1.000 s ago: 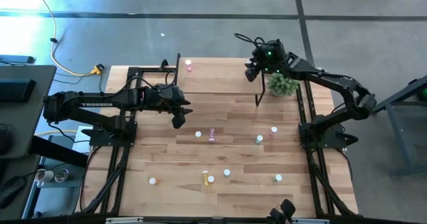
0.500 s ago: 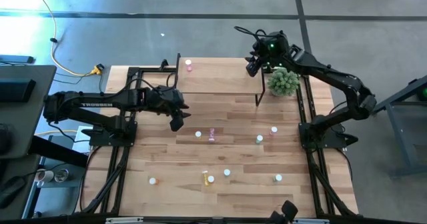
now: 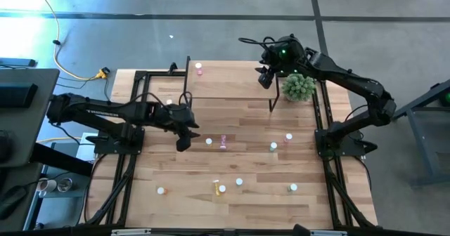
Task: Pick and place medicine bottles onto shelf by color
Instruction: Put the middle yellow pill bottle on the shelf
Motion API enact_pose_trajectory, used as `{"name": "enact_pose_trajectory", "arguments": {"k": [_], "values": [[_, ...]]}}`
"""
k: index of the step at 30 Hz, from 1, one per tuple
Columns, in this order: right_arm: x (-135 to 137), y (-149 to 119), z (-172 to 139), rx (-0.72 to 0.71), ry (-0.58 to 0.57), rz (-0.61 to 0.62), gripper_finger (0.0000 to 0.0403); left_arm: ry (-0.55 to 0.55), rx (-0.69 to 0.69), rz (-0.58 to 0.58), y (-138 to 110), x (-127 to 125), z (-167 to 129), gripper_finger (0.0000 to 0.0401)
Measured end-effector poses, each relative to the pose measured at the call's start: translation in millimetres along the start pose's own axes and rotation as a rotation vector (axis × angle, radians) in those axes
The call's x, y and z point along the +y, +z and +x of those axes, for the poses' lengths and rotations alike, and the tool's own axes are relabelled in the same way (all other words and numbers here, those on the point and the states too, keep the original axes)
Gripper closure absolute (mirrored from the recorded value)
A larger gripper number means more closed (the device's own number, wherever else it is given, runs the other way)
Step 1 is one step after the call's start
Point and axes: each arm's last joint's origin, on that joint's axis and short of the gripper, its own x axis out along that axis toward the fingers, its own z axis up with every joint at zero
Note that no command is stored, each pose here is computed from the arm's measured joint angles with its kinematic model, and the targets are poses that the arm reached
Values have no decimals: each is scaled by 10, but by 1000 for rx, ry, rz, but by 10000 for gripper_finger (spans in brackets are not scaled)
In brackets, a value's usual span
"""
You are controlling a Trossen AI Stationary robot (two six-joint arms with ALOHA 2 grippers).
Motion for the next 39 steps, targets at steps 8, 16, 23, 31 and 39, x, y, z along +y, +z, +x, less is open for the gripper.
{"name": "enact_pose_trajectory", "arguments": {"k": [8,16,23,31,39], "values": [[-6,36,-145,-50,-8,8,244,0,67,19,-41,-56,224,231],[-16,61,-404,-116,-20,31,244,14,113,18,-68,-56,542,231],[-13,42,-463,-108,-19,32,244,29,170,20,-132,-45,725,231],[-13,37,-467,-104,-18,32,244,22,162,57,-140,-61,877,231],[-12,36,-466,-104,-18,32,244,28,189,58,-195,-54,1016,231]]}}
